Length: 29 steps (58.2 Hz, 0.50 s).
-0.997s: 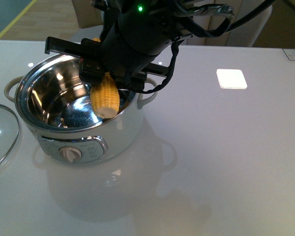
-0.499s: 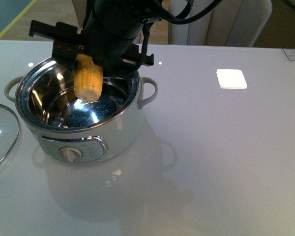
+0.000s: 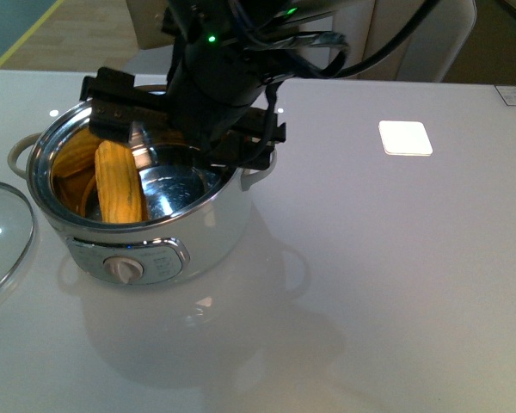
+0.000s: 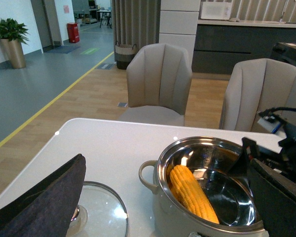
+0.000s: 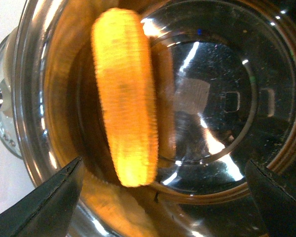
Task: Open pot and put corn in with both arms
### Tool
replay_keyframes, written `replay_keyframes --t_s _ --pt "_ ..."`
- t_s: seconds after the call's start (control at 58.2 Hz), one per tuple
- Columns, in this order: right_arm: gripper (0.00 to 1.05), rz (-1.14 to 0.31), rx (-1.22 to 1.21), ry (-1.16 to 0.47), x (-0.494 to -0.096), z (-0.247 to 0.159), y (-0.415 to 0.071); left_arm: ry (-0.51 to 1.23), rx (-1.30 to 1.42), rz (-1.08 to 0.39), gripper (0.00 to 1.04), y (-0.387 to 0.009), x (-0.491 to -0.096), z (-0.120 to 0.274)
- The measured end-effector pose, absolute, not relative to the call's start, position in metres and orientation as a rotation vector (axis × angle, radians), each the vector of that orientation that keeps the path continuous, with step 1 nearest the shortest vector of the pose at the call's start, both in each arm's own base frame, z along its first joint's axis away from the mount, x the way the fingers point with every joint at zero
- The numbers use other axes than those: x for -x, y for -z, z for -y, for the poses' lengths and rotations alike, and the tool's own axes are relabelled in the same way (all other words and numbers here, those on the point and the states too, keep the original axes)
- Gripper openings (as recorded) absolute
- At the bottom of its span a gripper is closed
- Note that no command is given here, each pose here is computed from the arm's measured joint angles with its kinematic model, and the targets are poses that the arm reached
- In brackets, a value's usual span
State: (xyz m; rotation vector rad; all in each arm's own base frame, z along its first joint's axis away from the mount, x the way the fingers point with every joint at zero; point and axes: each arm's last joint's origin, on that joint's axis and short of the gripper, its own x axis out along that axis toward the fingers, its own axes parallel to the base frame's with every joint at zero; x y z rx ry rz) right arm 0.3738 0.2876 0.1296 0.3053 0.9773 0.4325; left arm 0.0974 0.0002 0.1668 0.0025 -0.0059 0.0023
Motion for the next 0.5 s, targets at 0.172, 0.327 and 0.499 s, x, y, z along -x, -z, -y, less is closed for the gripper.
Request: replay_keyframes --t_s 0.172,0.327,0.499 --pt "0.96 -0.807 -0.589 -0.422 -0.377 -0.231 -0.185 -0.002 -0.002 0.006 0.98 -0.167 -0.097 0.000" --pt "0.96 -0.573 -0.796 -0.419 -0.353 -0.151 -0.241 -0.002 -0.002 0.006 0.98 -0.167 -0.097 0.000" --pt "0.96 -0.457 -0.788 -0.276 -0.301 -0.067 -0.252 -0.003 -0.002 0.006 0.98 -0.167 -0.097 0.000"
